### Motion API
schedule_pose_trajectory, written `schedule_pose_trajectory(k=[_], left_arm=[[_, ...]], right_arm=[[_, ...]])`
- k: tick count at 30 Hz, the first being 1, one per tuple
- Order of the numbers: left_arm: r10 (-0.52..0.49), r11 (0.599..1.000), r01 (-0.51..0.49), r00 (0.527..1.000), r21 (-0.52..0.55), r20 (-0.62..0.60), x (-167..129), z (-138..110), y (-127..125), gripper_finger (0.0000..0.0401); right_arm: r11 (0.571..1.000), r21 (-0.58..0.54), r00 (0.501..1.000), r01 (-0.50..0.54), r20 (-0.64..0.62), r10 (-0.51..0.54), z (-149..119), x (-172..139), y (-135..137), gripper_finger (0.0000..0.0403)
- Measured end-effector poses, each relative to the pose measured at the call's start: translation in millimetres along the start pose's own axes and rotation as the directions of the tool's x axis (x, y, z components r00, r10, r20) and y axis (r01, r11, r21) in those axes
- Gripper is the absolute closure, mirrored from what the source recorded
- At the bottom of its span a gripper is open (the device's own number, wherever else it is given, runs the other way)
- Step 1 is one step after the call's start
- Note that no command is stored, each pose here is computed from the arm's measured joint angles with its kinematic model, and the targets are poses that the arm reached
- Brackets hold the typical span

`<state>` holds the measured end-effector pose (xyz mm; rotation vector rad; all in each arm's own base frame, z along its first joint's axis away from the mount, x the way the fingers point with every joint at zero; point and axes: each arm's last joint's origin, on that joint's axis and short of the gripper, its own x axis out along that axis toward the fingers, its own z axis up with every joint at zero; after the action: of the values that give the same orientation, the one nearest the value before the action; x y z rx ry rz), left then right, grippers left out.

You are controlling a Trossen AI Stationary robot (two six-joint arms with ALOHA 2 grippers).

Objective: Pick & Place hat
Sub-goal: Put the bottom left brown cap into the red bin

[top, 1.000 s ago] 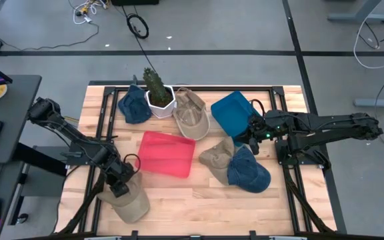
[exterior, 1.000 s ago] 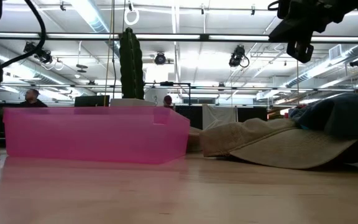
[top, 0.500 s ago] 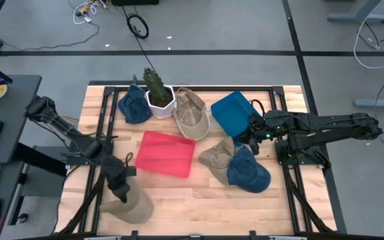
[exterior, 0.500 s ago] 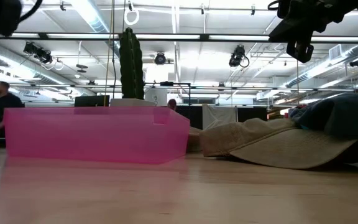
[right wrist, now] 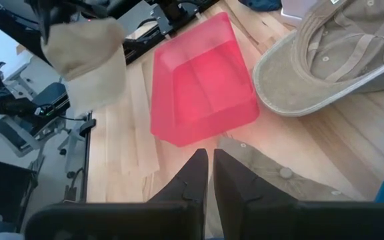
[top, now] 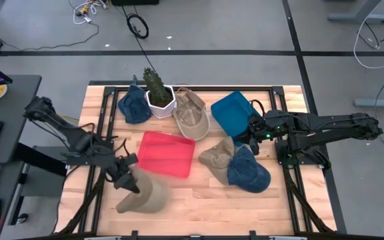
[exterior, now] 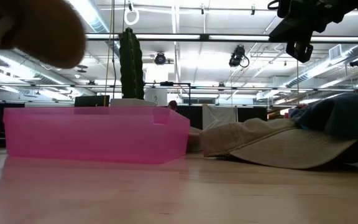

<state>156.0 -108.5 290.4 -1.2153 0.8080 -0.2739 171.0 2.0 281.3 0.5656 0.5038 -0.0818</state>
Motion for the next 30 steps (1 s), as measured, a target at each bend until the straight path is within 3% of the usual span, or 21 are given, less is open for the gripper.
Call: schedule_pose_trajectory(k=[8,16,19,25,30], left_arm=[[-0.007,0.969,-0.066,0.956,0.239,0.293,-14,26,-19,0.0399],[0.092,0.881,-0.286,0.884,0.376,0.458,-21,50,-9,0.0399],[0.137,0.83,-0.37,0.861,0.418,0.49,-21,60,-3,0.0399],[0.227,0.691,-0.488,0.847,0.533,0.481,-12,74,9,0.0399],[0.281,0.653,-0.467,0.881,0.597,0.382,2,83,19,0.0399]], right_arm=[[1.0,0.001,1.0,0.0,0.0,0.0,0,0,0,0.0373],[1.0,0.023,1.0,-0.001,0.001,0.001,0,0,0,0.0373],[1.0,0.03,1.0,-0.001,0.001,0.001,0,0,0,0.0373],[1.0,0.03,1.0,-0.001,0.001,0.001,0,0,0,0.0373],[1.0,0.03,1.0,-0.001,0.001,0.001,0,0,0,0.0373]])
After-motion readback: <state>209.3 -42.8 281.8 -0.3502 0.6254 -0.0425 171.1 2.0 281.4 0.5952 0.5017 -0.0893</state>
